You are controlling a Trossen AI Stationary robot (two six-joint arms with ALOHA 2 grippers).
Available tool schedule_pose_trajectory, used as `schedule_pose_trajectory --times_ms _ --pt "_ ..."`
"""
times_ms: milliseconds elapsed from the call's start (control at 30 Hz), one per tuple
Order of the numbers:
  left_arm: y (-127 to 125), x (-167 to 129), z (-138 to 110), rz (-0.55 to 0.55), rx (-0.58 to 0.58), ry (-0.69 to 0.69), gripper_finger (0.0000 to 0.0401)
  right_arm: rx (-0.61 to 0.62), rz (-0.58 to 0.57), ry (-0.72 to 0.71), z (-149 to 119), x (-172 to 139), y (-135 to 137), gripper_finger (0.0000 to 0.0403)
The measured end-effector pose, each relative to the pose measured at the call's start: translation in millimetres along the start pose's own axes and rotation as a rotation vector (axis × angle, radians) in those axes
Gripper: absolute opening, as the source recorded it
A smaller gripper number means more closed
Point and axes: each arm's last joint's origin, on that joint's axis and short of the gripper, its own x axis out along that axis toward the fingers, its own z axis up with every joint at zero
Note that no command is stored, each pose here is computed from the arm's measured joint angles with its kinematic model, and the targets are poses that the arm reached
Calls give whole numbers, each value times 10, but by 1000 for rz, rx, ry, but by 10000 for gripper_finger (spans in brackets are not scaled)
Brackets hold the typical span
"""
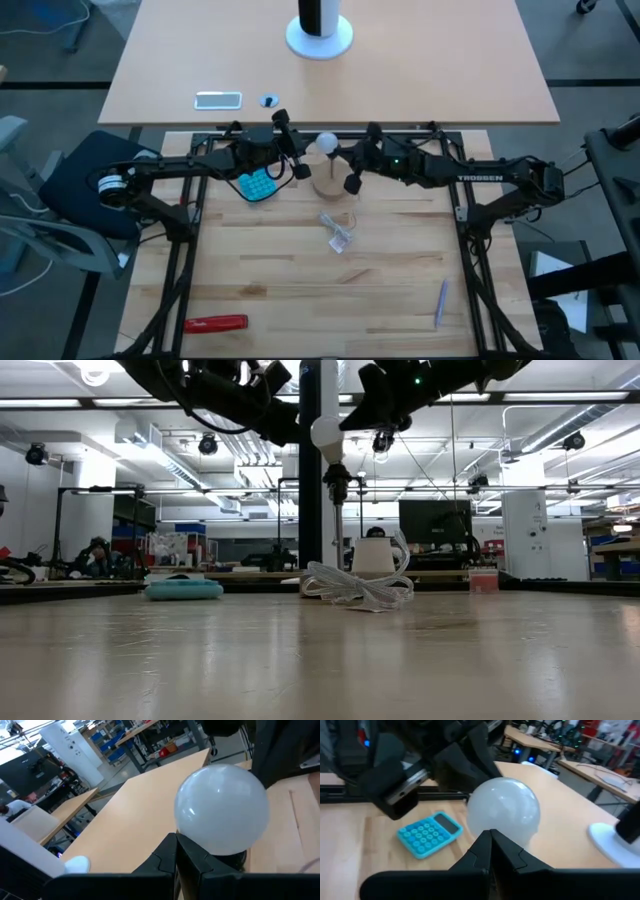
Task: Screw lightbulb
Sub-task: Insert the light bulb into the desk lamp
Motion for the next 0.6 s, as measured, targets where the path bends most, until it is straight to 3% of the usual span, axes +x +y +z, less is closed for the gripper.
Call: schedule_pose_trajectory --times_ms 600 --pt "-27 -3 3 -37 2 -9 0 -14 -85 -5 34 -34 -60 0"
